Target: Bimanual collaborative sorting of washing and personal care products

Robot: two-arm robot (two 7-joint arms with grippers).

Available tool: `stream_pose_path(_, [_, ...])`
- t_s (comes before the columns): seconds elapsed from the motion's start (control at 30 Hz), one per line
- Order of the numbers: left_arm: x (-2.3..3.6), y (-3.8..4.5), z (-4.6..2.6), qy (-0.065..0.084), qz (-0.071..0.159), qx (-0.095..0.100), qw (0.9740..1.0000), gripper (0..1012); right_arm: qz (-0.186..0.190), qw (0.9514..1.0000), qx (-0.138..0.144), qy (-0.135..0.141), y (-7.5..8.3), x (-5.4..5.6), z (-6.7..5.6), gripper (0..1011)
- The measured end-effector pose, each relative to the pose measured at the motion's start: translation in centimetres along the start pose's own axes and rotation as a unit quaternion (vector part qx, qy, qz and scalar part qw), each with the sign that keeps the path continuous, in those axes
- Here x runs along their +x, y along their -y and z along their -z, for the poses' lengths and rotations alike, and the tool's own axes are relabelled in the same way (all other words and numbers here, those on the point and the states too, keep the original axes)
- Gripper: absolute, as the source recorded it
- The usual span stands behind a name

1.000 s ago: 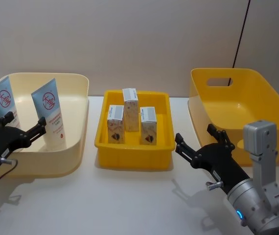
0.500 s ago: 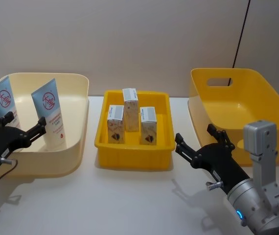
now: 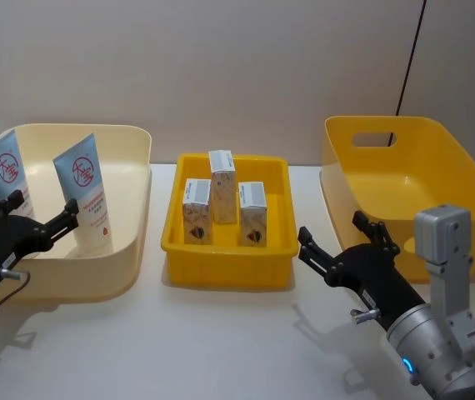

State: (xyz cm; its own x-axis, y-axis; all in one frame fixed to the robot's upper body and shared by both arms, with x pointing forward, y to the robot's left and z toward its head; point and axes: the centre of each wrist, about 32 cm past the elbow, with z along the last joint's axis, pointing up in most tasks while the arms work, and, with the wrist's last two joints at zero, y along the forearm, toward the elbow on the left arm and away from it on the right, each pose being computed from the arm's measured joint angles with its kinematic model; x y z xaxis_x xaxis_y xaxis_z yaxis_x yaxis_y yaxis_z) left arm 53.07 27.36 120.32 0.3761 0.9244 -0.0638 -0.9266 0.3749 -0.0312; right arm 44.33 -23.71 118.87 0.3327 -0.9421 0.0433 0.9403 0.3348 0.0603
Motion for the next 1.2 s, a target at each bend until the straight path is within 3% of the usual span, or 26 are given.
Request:
stream_pose_path(0.8, [0.0, 0.0, 0.0, 0.0, 0.0, 0.0, 1.0, 1002, 0.0, 1.0, 0.0, 0.0, 0.0, 0.0, 0.0, 1001])
stream_pose_path(1.2, [0.33, -0.08, -0.19, -0.003, 0.011, -0.002, 0.9999, 1002, 0.0, 1.0, 0.0, 0.0, 0.0, 0.0, 0.0, 1001])
